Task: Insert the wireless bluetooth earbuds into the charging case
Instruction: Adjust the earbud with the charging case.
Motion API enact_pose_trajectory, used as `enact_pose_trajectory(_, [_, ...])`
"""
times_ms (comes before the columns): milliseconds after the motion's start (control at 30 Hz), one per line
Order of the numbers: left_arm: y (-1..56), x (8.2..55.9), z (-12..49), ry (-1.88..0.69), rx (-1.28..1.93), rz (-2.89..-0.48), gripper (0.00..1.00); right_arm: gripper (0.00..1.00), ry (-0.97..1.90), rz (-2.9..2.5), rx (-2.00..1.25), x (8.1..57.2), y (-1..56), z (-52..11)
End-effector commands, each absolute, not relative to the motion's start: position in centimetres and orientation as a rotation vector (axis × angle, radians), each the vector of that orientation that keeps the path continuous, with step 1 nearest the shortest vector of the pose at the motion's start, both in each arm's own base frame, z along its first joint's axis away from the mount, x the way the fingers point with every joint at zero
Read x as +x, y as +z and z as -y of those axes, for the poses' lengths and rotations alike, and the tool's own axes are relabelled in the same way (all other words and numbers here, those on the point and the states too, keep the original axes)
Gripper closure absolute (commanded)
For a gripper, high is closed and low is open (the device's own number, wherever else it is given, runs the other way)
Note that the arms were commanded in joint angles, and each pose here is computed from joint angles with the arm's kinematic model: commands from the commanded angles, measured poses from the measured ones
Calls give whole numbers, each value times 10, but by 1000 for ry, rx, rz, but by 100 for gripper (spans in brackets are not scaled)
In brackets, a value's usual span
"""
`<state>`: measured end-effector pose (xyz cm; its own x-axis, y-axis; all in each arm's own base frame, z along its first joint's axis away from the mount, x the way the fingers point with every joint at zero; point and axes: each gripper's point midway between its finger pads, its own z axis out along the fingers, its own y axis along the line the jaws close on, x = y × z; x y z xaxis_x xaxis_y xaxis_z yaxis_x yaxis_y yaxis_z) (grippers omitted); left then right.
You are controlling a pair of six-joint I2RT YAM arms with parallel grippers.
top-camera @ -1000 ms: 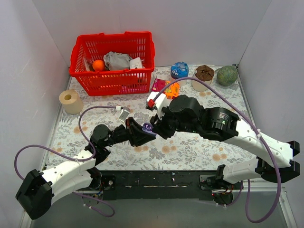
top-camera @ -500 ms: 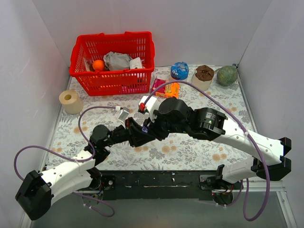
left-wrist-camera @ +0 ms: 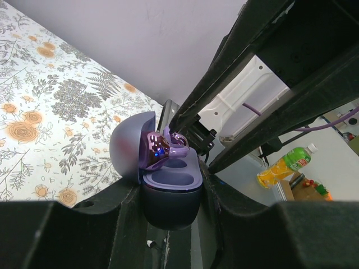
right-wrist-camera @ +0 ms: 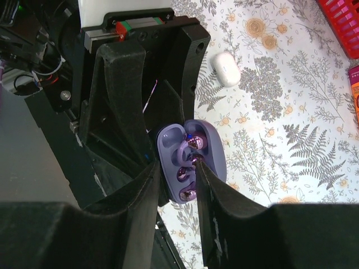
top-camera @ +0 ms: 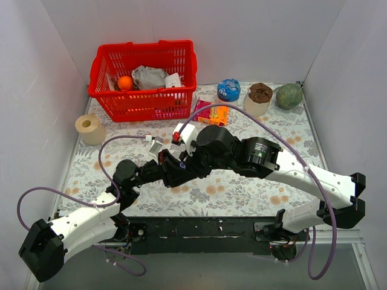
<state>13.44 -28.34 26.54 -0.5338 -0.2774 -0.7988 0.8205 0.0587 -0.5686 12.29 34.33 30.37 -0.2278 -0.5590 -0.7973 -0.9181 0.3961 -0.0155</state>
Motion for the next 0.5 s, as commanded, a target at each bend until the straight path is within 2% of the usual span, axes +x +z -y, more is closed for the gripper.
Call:
enact_pose_trajectory(0, [285, 133, 281, -1610, 599, -1413, 100, 61, 619, -1879, -1238, 127, 308, -352])
enact_pose_trajectory(467, [284, 130, 280, -1612, 607, -1411, 100, 69, 557, -1899, -1207, 136, 299, -349])
